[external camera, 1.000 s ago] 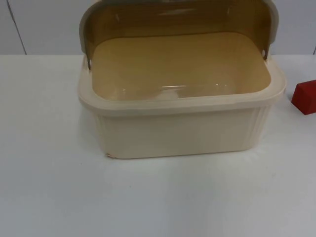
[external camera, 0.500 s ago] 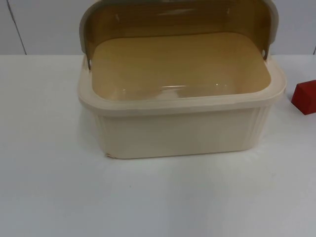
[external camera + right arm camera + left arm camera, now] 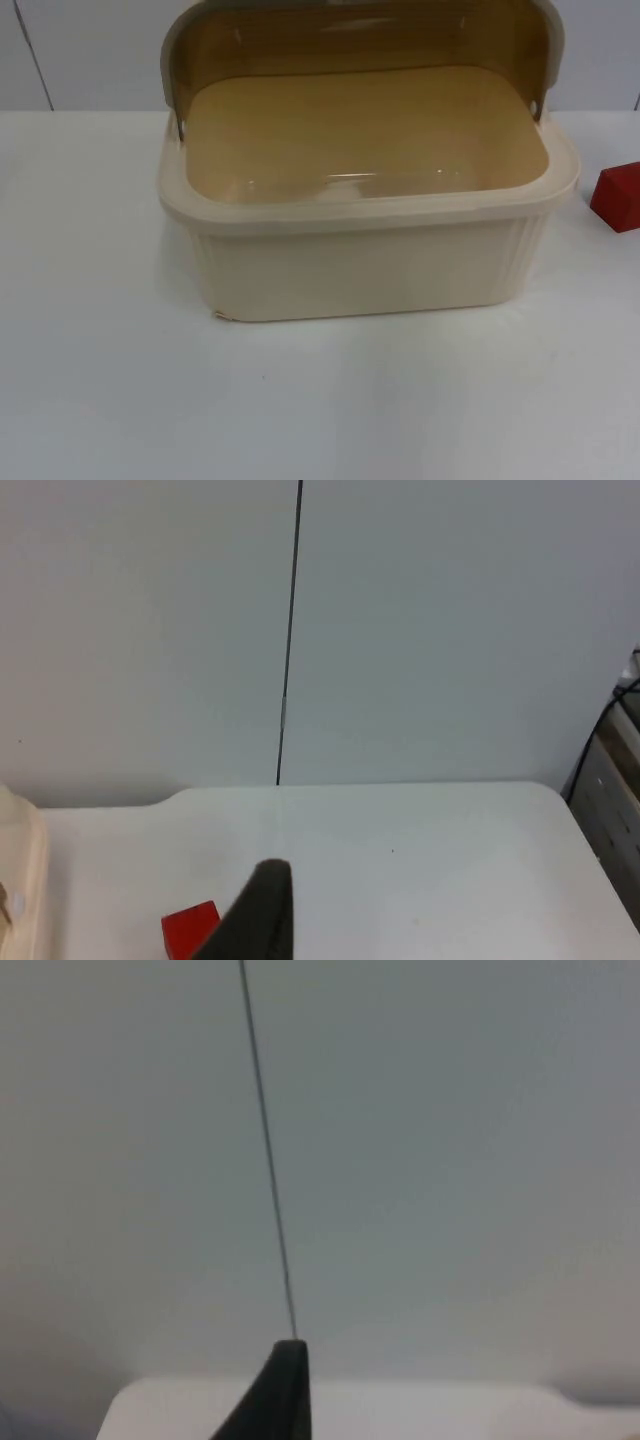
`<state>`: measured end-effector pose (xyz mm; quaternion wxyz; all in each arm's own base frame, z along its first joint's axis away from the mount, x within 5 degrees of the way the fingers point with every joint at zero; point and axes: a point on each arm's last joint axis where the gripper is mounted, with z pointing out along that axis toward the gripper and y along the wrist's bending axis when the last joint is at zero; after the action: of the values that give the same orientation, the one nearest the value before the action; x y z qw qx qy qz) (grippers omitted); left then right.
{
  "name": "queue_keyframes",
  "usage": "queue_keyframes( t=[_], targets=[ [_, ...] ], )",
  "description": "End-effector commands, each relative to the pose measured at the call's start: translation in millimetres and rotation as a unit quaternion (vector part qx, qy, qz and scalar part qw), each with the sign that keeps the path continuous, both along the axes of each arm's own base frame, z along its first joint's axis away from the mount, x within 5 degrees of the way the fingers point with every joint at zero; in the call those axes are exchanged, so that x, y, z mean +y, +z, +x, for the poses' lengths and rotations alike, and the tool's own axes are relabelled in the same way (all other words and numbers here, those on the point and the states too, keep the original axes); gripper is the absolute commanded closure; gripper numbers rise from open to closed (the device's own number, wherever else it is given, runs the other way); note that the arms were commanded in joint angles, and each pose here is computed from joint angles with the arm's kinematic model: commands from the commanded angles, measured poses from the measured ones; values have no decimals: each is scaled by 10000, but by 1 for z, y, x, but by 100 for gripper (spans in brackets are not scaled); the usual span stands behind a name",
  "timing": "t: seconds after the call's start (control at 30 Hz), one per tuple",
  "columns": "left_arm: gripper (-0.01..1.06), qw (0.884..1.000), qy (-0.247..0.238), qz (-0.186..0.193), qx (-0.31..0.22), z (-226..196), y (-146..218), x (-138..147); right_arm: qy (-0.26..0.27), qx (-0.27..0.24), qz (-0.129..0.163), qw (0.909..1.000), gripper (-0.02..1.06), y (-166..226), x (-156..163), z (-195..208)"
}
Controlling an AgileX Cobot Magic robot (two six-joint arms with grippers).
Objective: Open the box lid with the left hand, place the block into the box with the right hand, then close the box lid with the left hand.
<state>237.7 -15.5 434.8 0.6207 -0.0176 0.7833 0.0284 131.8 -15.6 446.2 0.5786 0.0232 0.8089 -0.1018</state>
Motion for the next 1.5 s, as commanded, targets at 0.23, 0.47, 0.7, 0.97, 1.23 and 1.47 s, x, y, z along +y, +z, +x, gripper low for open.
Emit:
queue_keyframes(
  t=[0.23,0.47,0.7,0.97,1.23,1.47],
  targets=[
    [0,9981,-119,-390,-453,-12,14,-1,229,542,-95,9982,0,-28,7,78],
    [0,9989,89,-453,93,-9,1,1,545,759,96,9956,0,-84,18,168],
    [0,9982,223,-426,366,-10,-4,4,801,1273,107,9886,0,-157,24,229],
    [0,9976,279,-420,478,-11,-6,5,904,1775,165,9798,0,-222,28,272],
    [0,9971,316,-415,550,-12,-7,5,920,2134,193,9724,0,-265,30,295],
    [0,9965,361,-410,640,-12,-8,6,880,2564,269,9622,0,-305,30,299]
  ],
)
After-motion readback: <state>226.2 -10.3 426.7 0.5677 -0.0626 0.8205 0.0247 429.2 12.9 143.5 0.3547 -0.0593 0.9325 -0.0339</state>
